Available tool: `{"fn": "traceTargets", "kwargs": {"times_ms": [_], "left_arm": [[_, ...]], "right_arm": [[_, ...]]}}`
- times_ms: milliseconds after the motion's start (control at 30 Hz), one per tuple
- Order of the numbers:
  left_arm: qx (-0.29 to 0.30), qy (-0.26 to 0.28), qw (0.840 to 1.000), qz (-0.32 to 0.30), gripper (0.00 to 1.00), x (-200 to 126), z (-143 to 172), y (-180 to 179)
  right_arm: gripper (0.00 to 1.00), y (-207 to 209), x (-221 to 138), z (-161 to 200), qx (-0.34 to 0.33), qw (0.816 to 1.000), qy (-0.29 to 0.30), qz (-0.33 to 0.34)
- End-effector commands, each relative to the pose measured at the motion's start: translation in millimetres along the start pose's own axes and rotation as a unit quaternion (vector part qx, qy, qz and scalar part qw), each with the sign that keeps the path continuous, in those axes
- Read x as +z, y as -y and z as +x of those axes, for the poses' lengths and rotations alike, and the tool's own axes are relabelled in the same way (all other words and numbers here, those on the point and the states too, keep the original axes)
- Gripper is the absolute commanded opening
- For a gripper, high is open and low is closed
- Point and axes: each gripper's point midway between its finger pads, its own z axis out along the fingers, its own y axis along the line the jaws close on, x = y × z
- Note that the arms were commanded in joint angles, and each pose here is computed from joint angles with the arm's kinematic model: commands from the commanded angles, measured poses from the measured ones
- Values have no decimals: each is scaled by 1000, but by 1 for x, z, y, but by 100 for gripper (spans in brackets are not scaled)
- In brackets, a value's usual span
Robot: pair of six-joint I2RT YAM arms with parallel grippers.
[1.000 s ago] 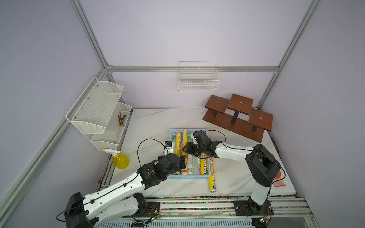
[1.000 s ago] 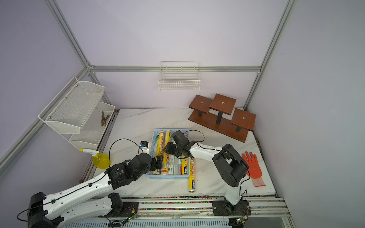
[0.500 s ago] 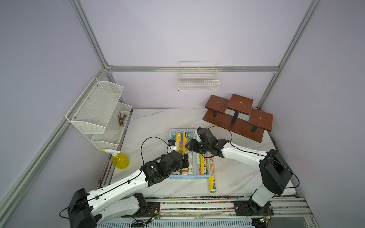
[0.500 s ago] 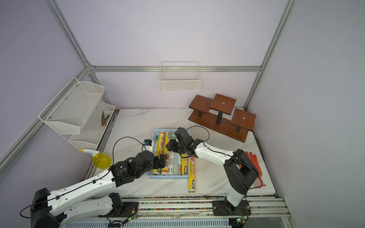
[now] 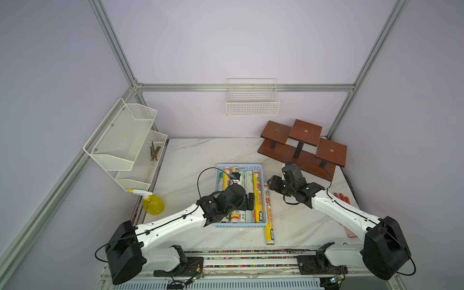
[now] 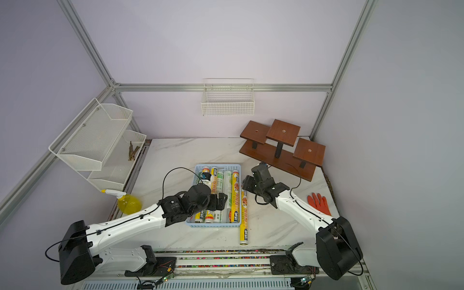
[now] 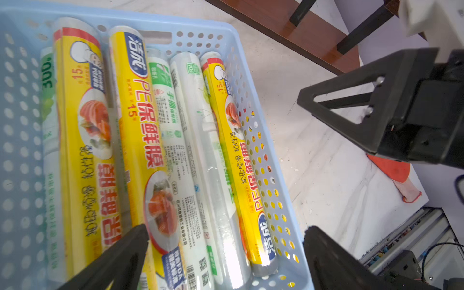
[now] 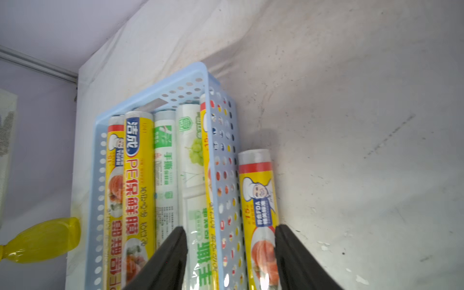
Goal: Put the plastic wrap into the basket
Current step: Pick up the plastic wrap from the center of the board.
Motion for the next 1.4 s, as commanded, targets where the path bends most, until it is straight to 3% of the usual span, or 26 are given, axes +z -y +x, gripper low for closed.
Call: {"fn": "traceTargets", "kwargs": {"times_ms": [0, 433, 967, 1133, 1367], "left_arm": [[13, 7, 999, 43, 100, 2, -12, 29], [31, -25, 998, 53, 100, 40, -1, 58], [23, -14, 999, 47, 100, 46, -2, 56], [22, -12, 999, 47, 100, 45, -2, 56], [22, -10, 999, 45, 100, 45, -3, 55]], "right_arm": [[60, 19, -3, 9, -20, 999, -16, 21], [59, 39, 11, 70, -59, 986, -154, 7], [61, 34, 22, 108, -67, 973, -213, -61], [61, 50, 30, 109, -65, 974, -215, -18], [59, 93, 21, 85, -73, 976, -164, 124]]}}
